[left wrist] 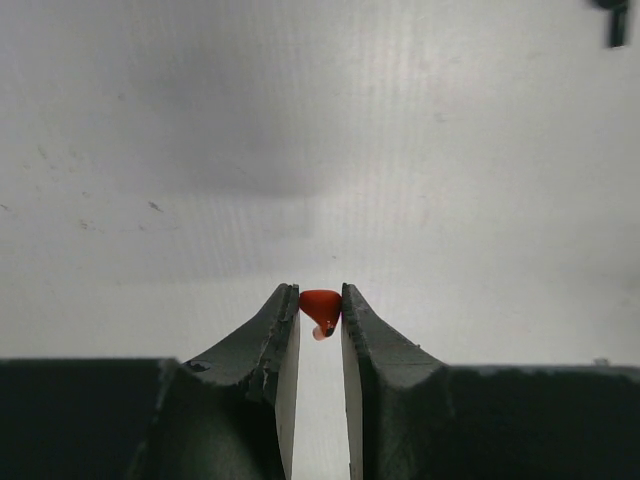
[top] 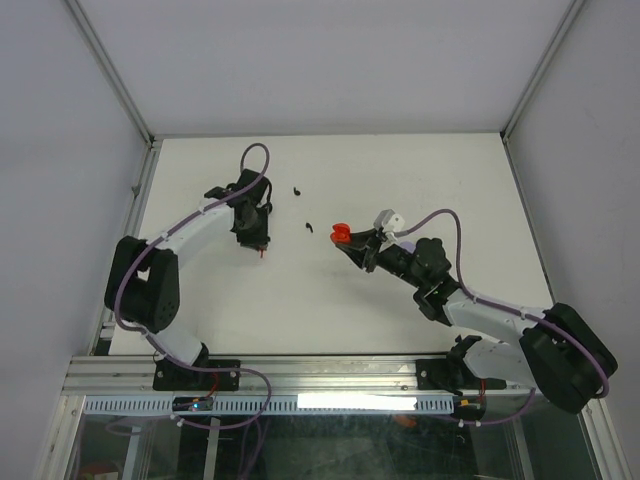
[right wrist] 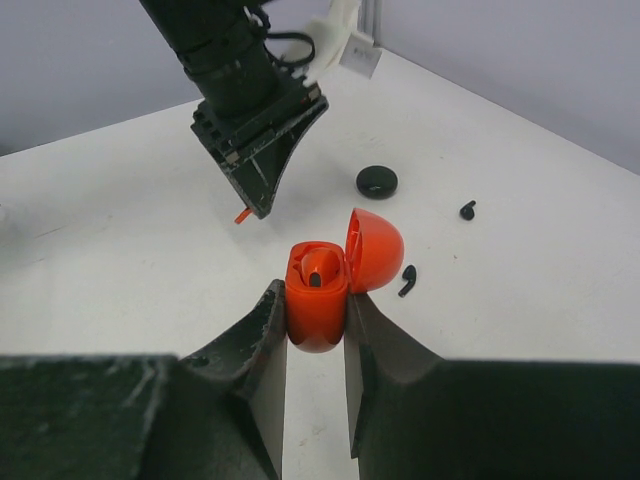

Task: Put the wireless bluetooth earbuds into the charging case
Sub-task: Pick up the earbud from the center of the board, then place the earbud in the charging case.

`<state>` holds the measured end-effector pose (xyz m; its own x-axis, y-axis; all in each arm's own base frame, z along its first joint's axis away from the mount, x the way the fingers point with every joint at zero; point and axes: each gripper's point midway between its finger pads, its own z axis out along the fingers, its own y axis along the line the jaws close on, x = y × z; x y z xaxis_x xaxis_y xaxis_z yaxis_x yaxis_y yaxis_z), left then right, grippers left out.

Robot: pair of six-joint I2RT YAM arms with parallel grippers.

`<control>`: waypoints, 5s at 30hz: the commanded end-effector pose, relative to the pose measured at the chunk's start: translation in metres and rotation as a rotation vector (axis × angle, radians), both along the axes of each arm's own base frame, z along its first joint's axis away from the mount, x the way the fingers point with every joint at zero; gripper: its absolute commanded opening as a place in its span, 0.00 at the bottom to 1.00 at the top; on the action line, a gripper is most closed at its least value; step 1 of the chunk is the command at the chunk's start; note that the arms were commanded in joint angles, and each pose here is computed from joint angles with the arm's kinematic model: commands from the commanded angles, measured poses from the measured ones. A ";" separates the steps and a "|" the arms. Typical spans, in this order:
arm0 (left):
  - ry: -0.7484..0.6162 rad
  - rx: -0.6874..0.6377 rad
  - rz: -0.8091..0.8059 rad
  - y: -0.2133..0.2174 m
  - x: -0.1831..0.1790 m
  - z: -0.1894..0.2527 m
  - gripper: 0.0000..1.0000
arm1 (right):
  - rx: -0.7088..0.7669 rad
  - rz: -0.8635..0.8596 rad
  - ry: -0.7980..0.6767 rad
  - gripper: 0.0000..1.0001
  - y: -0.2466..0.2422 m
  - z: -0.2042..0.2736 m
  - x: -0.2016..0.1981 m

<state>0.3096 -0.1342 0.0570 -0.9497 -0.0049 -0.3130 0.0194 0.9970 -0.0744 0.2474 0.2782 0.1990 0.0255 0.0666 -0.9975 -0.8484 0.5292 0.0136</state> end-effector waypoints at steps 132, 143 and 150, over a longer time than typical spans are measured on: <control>-0.862 -0.742 -0.102 -0.175 -0.044 0.255 0.21 | 0.241 0.079 -0.273 0.00 0.014 0.097 -0.006; -0.965 -0.794 -0.059 -0.170 -0.042 0.281 0.21 | 0.244 0.078 -0.272 0.00 0.014 0.096 -0.006; -0.972 -0.787 -0.055 -0.171 -0.041 0.274 0.21 | 0.252 0.079 -0.270 0.00 0.013 0.098 -0.007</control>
<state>0.2677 -0.3093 0.3035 -0.4154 -0.4098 -0.8121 0.4131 0.7104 -0.5698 0.2472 0.2929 0.2669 0.2134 0.2515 -0.9440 -0.8763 0.4765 -0.0711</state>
